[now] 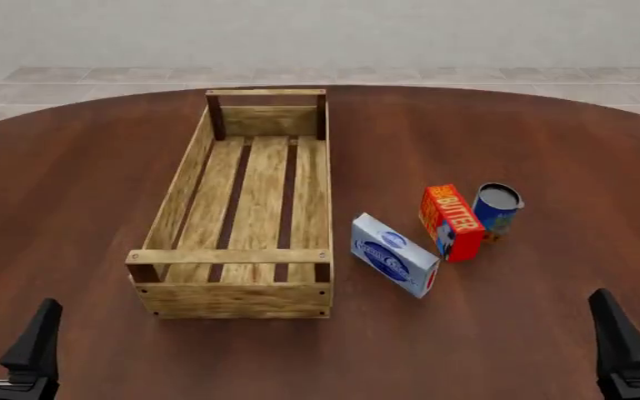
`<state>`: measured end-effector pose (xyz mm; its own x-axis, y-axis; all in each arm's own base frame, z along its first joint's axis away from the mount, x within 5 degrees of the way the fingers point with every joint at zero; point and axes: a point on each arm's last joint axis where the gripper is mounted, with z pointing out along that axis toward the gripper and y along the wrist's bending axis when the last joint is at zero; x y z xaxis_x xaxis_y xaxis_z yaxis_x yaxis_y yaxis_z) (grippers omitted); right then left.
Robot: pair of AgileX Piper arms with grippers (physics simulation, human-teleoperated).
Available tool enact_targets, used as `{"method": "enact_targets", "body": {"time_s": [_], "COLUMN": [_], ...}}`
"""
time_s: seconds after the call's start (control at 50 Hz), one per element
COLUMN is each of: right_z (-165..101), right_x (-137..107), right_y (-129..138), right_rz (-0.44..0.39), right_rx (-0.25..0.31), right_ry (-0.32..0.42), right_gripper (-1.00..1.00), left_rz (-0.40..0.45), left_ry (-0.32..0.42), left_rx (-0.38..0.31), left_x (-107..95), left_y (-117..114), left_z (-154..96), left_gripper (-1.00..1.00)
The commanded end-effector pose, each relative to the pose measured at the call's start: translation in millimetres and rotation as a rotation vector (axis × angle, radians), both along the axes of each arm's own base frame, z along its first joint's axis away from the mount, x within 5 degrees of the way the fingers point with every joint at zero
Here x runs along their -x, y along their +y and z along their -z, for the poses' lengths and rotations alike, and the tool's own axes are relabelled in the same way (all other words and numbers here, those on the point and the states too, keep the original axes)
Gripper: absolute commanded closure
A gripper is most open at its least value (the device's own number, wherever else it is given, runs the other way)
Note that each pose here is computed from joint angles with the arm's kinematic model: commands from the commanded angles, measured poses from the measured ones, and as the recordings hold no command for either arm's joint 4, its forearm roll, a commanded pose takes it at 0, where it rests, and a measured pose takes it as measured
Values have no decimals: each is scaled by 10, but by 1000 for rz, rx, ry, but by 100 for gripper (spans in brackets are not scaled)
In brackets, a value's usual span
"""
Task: Pick up the cream cheese and put it in the tray.
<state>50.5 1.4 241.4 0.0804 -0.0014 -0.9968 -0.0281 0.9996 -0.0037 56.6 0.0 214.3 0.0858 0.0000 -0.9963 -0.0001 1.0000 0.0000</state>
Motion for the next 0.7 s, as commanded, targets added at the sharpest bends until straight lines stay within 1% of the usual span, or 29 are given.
{"method": "enact_targets", "body": {"time_s": [0.02,0.06,0.12,0.16,0.18,0.22,0.24,0.3,0.34,0.36,0.4,0.42,0.46,0.48,0.5,0.52,0.54,0.56,0.58,0.6,0.62,0.66,0.68,0.7], "right_z": [-338,-368,-440,-450,-461,-505,-530,-597,-604,-603,-623,-619,-666,-668,-668,-660,-660,-657,-658,-668,-705,-708,-697,-681], "right_x": [71,52,-48,-142,-183,-224,-259,-289,-303,-349,-383,-411,-442,-458,-458,-514,-515,-535,-571,-593,-581,-602,-678,-721], "right_y": [15,20,41,57,69,88,95,97,108,128,154,171,172,179,179,201,201,223,232,237,240,240,251,269], "right_rz": [-41,-51,-72,-82,-93,-111,-113,-110,-121,-136,-159,-172,-166,-170,-170,-182,-182,-199,-198,-198,-204,-201,-197,-206], "right_rx": [-34,-33,-21,-15,-21,-22,3,19,29,57,77,83,60,71,71,114,114,139,104,87,113,118,133,160], "right_ry": [-8,-1,28,65,81,95,104,112,119,139,154,168,181,187,187,210,210,221,242,253,241,251,280,300], "right_gripper": [-100,-100,-100,-100,-100,-100,-100,-100,-100,-100,-100,-100,-100,-100,-100,-100,-100,-100,-100,-100,-100,-100,-100,-100], "left_rz": [0,0,0,0,0,0,0,0,0,0,0,0,0,0,0,0,0,0,0,0,0,0,0,0], "left_ry": [0,0,0,0,0,0,0,0,0,0,0,0,0,0,0,0,0,0,0,0,0,0,0,0], "left_rx": [0,0,0,0,0,0,0,0,0,0,0,0,0,0,0,0,0,0,0,0,0,0,0,0], "left_x": [0,0,0,0,0,0,0,0,0,0,0,0,0,0,0,0,0,0,0,0,0,0,0,0], "left_y": [0,0,0,0,0,0,0,0,0,0,0,0,0,0,0,0,0,0,0,0,0,0,0,0], "left_z": [-1,-1,-1,-1,-1,-1,-1,-1,-1,-1,-1,-1,-1,-1,-1,-1,-1,-1,-1,-1,-1,-1,-1,-1], "left_gripper": [-100,-100,-100,-100,-100,-100,-100,-100,-100,-100,-100,-100,-100,-100,-100,-100,-100,-100,-100,-100,-100,-100,-100,-100]}}
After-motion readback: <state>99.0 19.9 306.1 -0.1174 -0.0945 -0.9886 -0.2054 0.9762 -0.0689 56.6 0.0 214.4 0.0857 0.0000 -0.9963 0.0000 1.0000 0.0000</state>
